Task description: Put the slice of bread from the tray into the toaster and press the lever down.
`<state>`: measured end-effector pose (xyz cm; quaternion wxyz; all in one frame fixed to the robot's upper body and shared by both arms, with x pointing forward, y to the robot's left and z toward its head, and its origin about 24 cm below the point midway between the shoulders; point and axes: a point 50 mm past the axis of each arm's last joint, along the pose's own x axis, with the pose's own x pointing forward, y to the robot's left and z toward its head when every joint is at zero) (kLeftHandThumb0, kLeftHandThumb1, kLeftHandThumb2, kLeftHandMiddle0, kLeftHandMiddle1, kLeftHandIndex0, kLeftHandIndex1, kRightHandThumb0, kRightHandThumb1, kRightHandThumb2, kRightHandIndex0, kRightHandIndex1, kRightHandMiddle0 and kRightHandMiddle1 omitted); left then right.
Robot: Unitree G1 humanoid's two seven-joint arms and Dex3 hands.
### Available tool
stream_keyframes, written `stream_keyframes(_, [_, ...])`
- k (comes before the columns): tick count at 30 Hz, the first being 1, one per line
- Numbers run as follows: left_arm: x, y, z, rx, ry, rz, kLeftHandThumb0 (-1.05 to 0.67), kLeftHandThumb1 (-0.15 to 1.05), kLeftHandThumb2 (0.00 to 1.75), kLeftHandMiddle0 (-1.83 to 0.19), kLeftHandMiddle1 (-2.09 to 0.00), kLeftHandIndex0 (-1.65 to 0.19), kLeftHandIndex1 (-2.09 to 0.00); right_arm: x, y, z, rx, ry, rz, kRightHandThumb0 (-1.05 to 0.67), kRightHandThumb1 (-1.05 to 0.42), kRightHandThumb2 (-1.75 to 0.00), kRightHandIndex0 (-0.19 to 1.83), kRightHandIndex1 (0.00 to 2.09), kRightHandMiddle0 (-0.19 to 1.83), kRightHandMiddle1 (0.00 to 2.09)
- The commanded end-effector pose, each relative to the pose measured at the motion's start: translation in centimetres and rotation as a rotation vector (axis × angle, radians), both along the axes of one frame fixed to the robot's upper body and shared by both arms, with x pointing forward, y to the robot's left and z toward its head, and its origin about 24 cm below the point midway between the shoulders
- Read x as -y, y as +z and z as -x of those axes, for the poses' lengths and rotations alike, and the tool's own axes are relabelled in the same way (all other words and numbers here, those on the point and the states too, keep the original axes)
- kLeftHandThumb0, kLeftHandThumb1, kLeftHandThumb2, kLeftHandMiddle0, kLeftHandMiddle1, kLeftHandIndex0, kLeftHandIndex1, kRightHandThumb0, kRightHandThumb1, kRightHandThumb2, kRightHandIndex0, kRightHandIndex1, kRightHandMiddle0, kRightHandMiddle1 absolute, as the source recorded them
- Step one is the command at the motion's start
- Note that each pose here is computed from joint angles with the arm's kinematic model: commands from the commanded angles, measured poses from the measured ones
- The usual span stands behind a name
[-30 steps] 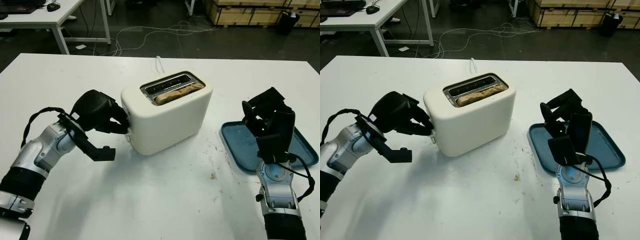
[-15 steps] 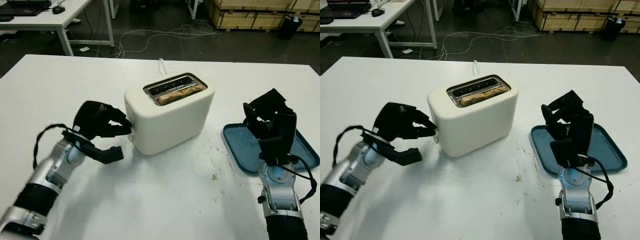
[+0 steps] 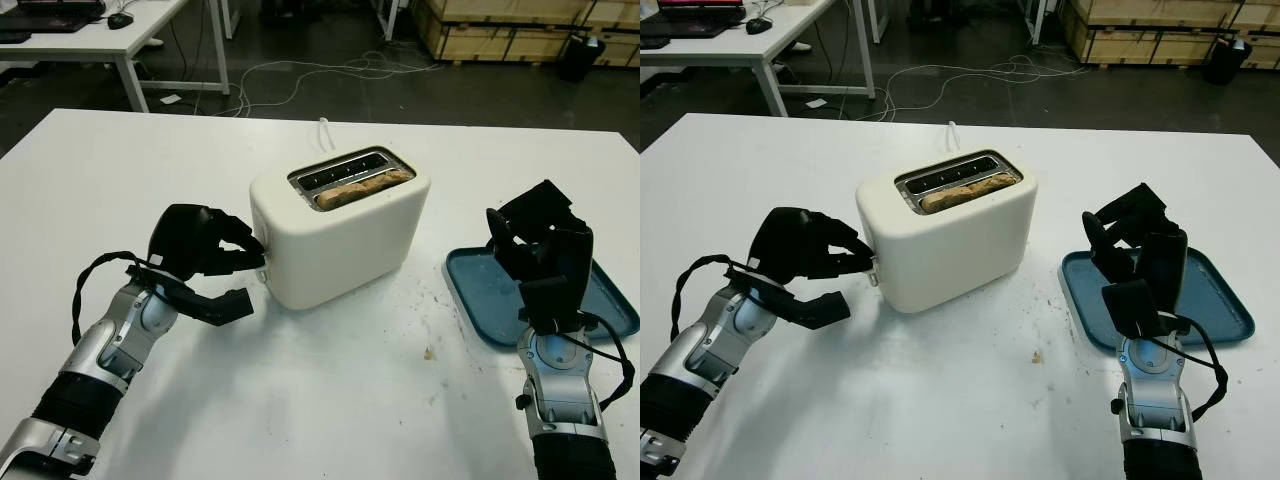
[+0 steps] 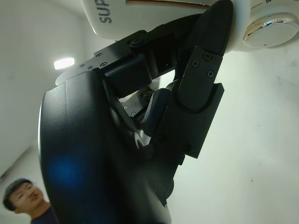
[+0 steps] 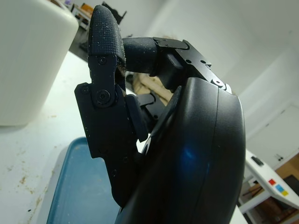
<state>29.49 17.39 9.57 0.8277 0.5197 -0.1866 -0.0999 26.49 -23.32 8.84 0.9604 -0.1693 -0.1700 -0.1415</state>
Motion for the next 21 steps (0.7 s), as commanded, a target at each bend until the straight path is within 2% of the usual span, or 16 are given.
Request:
stream_keyframes(1, [1.9,-4.6,2.7,-0.269,-0.117,-0.04,-0.6,0.81,0.0,-1.13,-1.54,-1.3,0.0,-0.1,0.4,0.2,0.023,0.02,0.01,-0.74,-0.92,-0.3,0.84,1.75,0.61,1.72])
stream_keyframes(4, [1.5,-2.7,3.1,-0.208,-0.113,0.117,-0.67,0.85,0.01,-1.16,-1.53,-1.31,-0.01,-0.3,0.3,0.2,0.022,0.039,0.001,-0.73,-0.92,-0.3,0.84,1.75,0.63,1.66])
stream_keyframes(6, [0.9,-1.5,3.3,-0.158,-0.101,0.249,-0.76,0.91,0.08,-1.23,-1.3,-1.33,-0.01,-0.5,0.2,0.2,0.012,0.066,-0.01,-0.72,-0.92,-0.28,0.82,1.75,0.66,1.55])
stream_keyframes(10, [-0.3,0.2,3.5,-0.079,-0.039,0.455,-0.84,0.92,0.19,-1.27,-1.05,-1.37,-0.02,-0.9,-0.3,-0.1,-0.099,0.13,-0.024,-0.73,-0.92,-0.28,0.77,1.75,0.63,1.48])
stream_keyframes(11, [-0.7,0.6,3.4,-0.068,-0.028,0.468,-0.84,0.92,0.21,-1.28,-1.06,-1.38,-0.03,-0.9,-0.5,-0.3,-0.145,0.149,-0.024,-0.73,-0.92,-0.28,0.76,1.75,0.64,1.45])
stream_keyframes(12, [-1.2,1.0,3.3,-0.066,-0.021,0.468,-0.83,0.92,0.23,-1.23,-1.2,-1.4,-0.04,-0.8,-0.6,-0.4,-0.191,0.173,-0.026,-0.72,-0.92,-0.27,0.73,1.75,0.66,1.39])
stream_keyframes(14, [-2.5,1.8,3.0,-0.08,-0.004,0.427,-0.84,0.92,0.23,-1.18,-1.28,-1.42,-0.06,-0.4,-0.5,-0.8,-0.272,0.226,-0.024,-0.7,-0.92,-0.25,0.7,1.75,0.65,1.42])
stream_keyframes(18, [-5.0,3.4,2.5,-0.114,0.035,0.352,-0.84,0.92,0.18,-1.17,-1.27,-1.46,-0.09,1.0,0.1,-1.5,-0.37,0.283,0.03,-0.72,-0.92,-0.27,0.66,1.73,0.63,1.37])
stream_keyframes(21, [-6.6,4.6,2.1,-0.104,0.05,0.296,-0.84,0.92,0.14,-1.17,-1.24,-1.48,-0.11,2.1,1.1,-2.1,-0.391,0.321,0.096,-0.71,-0.92,-0.31,0.64,1.74,0.63,1.32])
